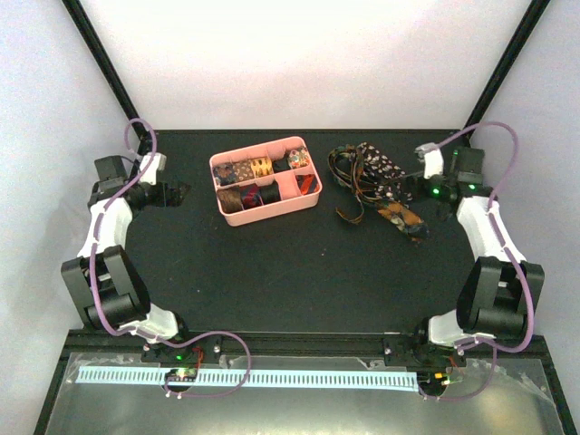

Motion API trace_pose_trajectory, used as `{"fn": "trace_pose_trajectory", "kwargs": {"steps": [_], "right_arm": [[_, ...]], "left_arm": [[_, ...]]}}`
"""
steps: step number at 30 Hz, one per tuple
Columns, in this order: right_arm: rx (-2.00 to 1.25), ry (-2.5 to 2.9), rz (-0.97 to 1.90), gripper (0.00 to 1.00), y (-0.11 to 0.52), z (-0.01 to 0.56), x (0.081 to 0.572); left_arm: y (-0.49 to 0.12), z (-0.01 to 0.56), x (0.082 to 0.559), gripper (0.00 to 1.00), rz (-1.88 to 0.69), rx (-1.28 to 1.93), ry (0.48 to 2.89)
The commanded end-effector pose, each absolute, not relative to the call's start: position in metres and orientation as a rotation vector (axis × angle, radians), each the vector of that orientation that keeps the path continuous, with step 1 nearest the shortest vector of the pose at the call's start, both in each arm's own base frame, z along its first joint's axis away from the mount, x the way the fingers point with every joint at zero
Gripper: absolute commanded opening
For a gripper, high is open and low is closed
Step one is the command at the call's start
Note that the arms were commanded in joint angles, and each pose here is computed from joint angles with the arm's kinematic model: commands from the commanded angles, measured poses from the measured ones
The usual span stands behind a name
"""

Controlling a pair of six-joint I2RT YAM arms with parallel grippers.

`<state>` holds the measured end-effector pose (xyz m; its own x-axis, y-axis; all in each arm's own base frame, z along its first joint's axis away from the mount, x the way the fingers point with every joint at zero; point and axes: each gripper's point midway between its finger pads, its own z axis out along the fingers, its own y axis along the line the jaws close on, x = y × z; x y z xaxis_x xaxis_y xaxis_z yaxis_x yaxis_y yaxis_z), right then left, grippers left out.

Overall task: Roll the ties
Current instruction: Pick up the tie from the tie pile.

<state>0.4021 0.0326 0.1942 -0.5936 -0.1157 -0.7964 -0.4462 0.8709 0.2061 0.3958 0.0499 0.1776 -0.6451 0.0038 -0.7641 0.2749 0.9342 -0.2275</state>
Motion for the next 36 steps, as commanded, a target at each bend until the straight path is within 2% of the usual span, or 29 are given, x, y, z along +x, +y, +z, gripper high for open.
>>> {"fn": "trace_pose_trajectory", "kwargs": {"steps": [1, 4, 8, 18, 22, 27, 36], "right_arm": [[-0.554, 2.216, 0.303, 1.0, 0.066, 0.187, 0.421], [-0.65, 2.246, 0.22, 0.96, 0.097, 0.172, 0.436], [-0.722, 2.322, 0.115, 0.85, 0.119, 0.143, 0.453], [-0.797, 2.438, -0.021, 0.61, 0.123, 0.076, 0.462], [-0.811, 2.472, -0.053, 0.4, 0.12, 0.063, 0.461], [-0.815, 2.424, -0.051, 0.04, 0.119, 0.089, 0.453], [-0.854, 2.28, -0.189, 0.02, 0.101, 0.17, 0.438]], "left_arm": [[0.024, 0.188, 0.392, 0.99, -0.343, 0.298, 2.222], [0.009, 0.189, 0.39, 0.99, -0.308, 0.338, 2.222], [0.001, 0.193, 0.387, 0.99, -0.319, 0.345, 2.209], [-0.005, 0.193, 0.38, 0.99, -0.349, 0.351, 2.208], [-0.005, 0.196, 0.381, 0.99, -0.343, 0.347, 2.203], [-0.004, 0.2, 0.378, 0.99, -0.327, 0.353, 2.197], [-0.004, 0.207, 0.376, 0.99, -0.307, 0.364, 2.188]]}}
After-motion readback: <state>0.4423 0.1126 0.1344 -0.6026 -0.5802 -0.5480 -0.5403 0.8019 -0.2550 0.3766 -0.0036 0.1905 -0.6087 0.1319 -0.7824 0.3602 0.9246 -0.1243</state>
